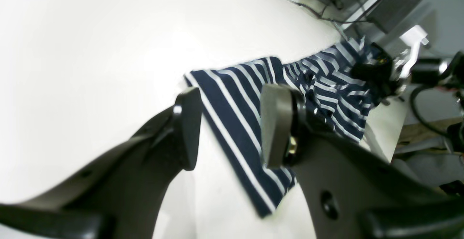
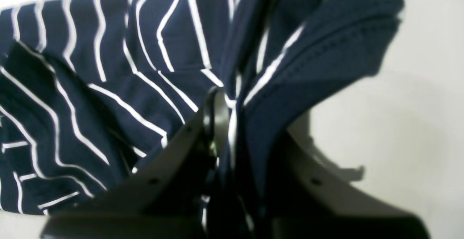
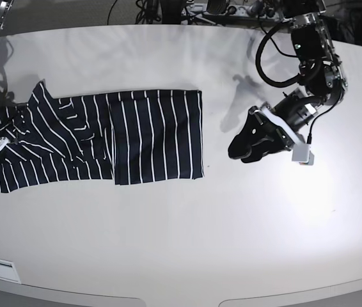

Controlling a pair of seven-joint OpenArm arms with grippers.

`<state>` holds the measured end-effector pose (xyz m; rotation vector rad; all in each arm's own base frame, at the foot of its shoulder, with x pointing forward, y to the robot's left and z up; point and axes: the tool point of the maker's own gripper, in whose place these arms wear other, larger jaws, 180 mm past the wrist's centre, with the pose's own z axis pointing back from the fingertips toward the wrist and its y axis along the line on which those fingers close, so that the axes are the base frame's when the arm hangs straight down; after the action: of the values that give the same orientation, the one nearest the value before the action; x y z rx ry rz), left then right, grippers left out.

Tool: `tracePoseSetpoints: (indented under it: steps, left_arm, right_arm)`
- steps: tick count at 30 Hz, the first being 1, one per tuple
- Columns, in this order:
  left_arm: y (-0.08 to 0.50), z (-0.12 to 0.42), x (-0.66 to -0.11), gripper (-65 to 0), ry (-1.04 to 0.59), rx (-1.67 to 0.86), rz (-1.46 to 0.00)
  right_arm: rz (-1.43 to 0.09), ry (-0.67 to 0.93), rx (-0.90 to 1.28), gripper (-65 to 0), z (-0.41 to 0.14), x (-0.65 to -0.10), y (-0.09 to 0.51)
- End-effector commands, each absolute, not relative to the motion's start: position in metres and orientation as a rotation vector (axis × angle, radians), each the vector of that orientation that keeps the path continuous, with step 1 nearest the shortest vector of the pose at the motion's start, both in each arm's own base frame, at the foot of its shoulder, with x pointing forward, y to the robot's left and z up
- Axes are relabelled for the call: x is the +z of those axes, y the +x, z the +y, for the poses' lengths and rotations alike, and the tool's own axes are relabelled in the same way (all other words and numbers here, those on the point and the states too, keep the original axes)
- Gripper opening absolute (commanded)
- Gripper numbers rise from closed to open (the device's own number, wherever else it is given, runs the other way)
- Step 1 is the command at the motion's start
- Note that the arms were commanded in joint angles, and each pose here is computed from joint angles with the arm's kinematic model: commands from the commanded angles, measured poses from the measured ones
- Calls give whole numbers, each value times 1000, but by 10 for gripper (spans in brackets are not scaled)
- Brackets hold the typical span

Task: Fold the T-shirt properly
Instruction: 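Grasp the strip end with the right gripper and fold it over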

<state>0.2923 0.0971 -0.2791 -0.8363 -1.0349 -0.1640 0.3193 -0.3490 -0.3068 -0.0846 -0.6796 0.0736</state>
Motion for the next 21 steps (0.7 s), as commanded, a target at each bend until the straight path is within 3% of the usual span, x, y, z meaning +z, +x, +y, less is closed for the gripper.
tracePoseSetpoints:
  steps: [1,6,13,21]
  left_arm:
    - [293,97,-268,-364,-853,-174,-1074]
    - [278,101,-284,-364,-842,-159,-1020]
    - [264,101,-297,-364,-836,-140,-975]
    - [260,103,-302,-364,-830,-139,-958]
  right_arm:
    - [-746,-139,78,-650,-358,-281,330]
    - [-838,-111,93,-650,-334,-249,337]
    - [-982,156,261,-650,-258,-206,338]
    - [-1042,523,429,-650,-173,-193,317]
